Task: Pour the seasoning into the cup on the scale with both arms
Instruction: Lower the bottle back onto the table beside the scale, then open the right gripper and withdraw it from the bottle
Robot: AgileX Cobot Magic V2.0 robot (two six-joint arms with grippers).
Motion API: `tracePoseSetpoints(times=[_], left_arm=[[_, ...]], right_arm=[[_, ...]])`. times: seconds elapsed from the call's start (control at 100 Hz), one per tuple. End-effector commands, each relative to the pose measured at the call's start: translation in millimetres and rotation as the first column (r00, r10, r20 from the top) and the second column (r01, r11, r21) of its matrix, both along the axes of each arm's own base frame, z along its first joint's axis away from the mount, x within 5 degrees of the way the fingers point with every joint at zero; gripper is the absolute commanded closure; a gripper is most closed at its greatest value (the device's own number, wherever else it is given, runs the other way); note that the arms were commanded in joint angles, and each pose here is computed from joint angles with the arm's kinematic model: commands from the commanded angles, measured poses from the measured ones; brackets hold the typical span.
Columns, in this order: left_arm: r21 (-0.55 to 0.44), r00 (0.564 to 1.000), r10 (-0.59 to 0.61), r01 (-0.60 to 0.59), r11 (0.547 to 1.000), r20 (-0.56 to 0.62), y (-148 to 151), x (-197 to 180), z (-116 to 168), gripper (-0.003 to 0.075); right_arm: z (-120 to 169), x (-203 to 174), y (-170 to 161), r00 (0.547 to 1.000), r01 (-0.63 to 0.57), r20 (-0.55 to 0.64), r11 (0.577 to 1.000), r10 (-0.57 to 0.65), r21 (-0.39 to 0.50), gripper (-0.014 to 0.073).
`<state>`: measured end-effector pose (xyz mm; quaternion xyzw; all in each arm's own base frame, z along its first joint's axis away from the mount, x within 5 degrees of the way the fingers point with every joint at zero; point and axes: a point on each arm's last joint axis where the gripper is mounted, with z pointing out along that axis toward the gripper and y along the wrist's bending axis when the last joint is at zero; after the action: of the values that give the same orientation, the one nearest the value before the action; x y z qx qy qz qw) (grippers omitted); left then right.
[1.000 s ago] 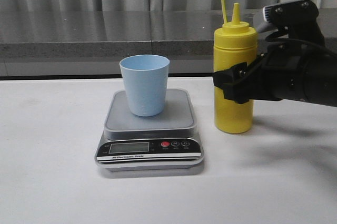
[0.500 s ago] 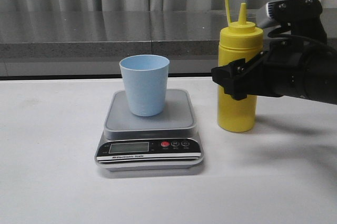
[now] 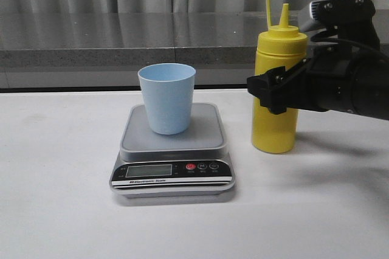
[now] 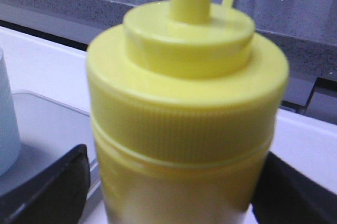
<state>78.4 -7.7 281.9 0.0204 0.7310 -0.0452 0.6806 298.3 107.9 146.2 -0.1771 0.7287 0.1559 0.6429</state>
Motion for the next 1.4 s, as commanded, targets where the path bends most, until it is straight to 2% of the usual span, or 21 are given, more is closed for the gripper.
tracePoseSetpoints(times=[0.0, 0.4, 0.8, 1.12, 1.39], left_arm=[[-0.021, 0.995, 0.014, -0.012, 1.000, 0.099, 1.1, 0.1, 15.8, 0.0739], [-0.021, 0.995, 0.014, -0.012, 1.000, 0.099, 1.1, 0.1, 15.8, 0.0739], [-0.021, 0.995, 0.014, -0.012, 1.000, 0.099, 1.1, 0.1, 15.8, 0.0739], [-0.021, 0.995, 0.014, -0.012, 1.000, 0.099, 1.1, 0.1, 15.8, 0.0739], [-0.021, 0.995, 0.014, -0.012, 1.000, 0.099, 1.1, 0.1, 15.8, 0.0739]], right_arm=[[23.3, 2.7, -2.0, 0.992, 0.009, 0.126, 0.998, -0.017, 0.061, -0.0001], [22.2, 4.2, -9.3, 0.992, 0.048, 0.117, 0.997, -0.056, 0.068, -0.0001], [15.7, -10.5, -13.7, 0.995, 0.054, 0.082, 0.997, -0.059, 0.063, -0.0001], [28.5, -24.4, -19.8, 0.991, 0.075, 0.104, 0.994, -0.083, 0.080, -0.0001], [37.6, -53.6, -33.1, 0.985, 0.130, 0.101, 0.986, -0.141, 0.104, -0.0001]])
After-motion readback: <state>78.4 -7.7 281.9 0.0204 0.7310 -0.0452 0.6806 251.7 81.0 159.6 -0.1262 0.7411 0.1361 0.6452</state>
